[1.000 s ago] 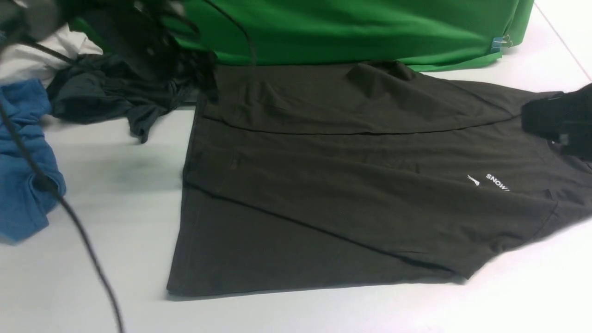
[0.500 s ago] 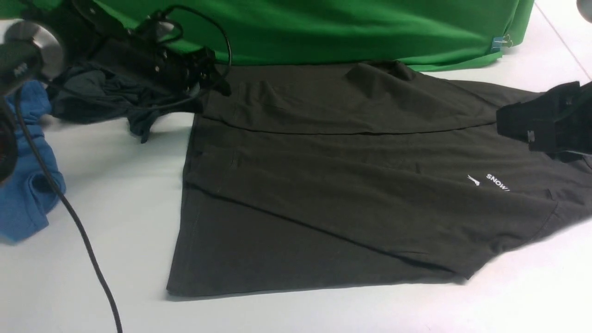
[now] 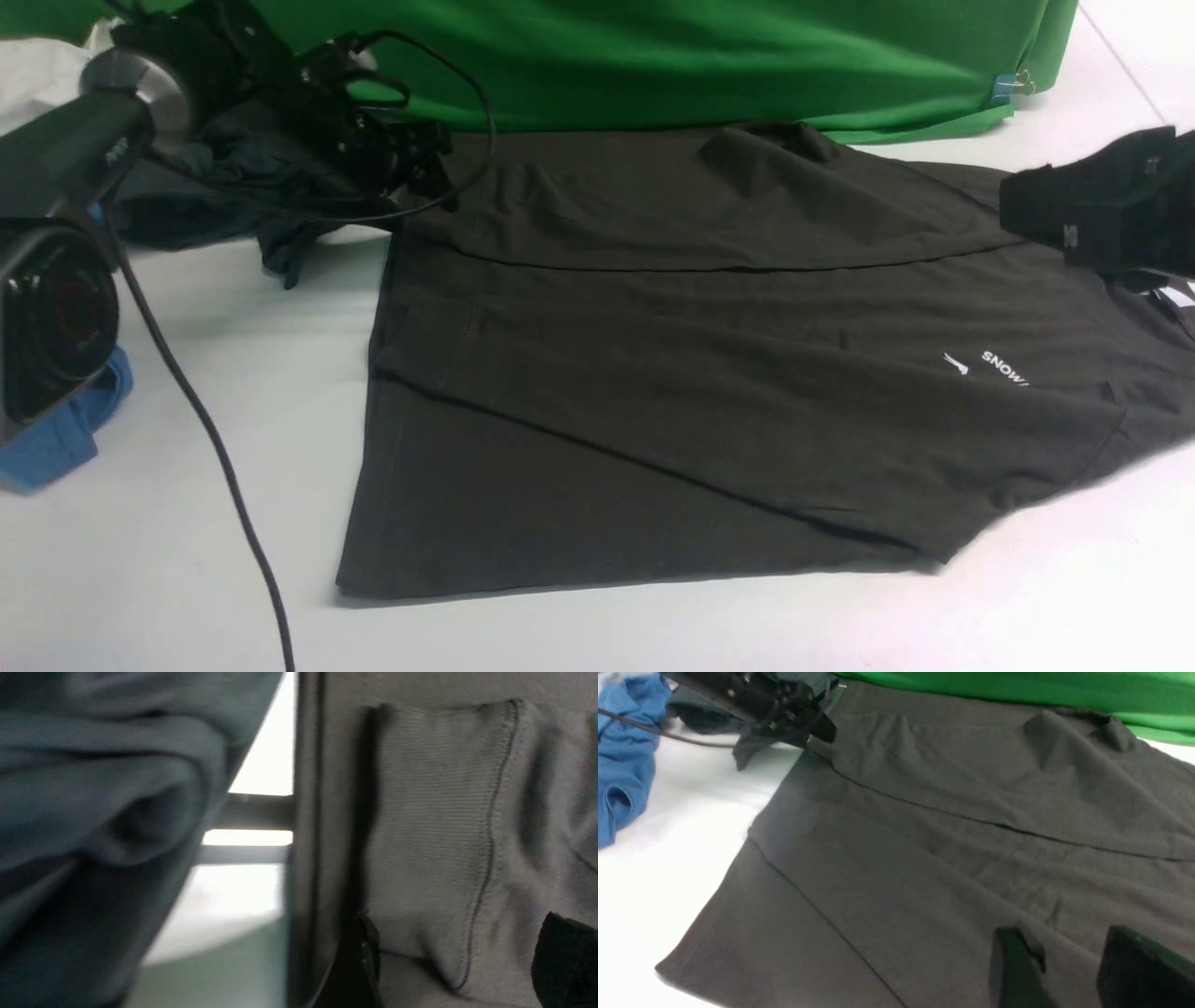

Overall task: Fold a long-sleeved shirt on a white desktop.
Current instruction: 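Grab the top left corner of the dark shirt with the left gripper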

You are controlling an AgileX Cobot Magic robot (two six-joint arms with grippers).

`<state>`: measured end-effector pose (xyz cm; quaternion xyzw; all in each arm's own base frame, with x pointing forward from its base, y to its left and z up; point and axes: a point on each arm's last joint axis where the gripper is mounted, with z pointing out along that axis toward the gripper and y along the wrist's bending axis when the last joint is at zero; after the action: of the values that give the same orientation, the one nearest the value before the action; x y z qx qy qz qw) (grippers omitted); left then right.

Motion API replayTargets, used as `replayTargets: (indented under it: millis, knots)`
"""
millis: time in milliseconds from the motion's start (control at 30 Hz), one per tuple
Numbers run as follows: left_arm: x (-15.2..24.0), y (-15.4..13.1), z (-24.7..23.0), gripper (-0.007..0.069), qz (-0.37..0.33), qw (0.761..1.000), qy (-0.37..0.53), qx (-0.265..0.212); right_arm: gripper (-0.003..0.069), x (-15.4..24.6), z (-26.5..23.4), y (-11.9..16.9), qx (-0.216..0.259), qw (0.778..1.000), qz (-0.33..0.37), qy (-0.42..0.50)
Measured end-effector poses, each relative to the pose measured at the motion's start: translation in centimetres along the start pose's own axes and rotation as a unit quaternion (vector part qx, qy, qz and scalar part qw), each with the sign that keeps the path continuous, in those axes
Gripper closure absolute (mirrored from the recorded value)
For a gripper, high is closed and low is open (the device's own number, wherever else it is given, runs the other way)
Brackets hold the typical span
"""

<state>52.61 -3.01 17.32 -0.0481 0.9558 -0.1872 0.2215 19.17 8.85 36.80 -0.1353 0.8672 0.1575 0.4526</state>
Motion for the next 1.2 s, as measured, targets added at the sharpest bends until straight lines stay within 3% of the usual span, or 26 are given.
replayTargets:
  millis: [267, 667, 1067, 1200]
  knots:
    - [0.4, -0.3, 1.7, 0.0133, 0.005, 1.0, 0.0, -0.004, 0.0411, -0.1, 0.0, 0.0, 0.0, 1.0, 0.0, -0.003]
    - [0.2, 0.3, 1.1, 0.0133, 0.034, 0.998, 0.012, -0.057, 0.0411, -0.1, 0.0, 0.0, 0.0, 1.0, 0.001, -0.005]
    - [-0.4, 0.0, 1.3, 0.0135, 0.023, 0.999, -0.027, -0.037, 0.0411, -0.2, 0.0, 0.0, -0.001, 1.0, 0.001, -0.013]
    - [-0.3, 0.1, 1.5, 0.0168, 0.028, 0.999, -0.025, -0.038, 0.041, -0.3, 0.0, 0.0, -0.001, 1.0, 0.001, -0.014]
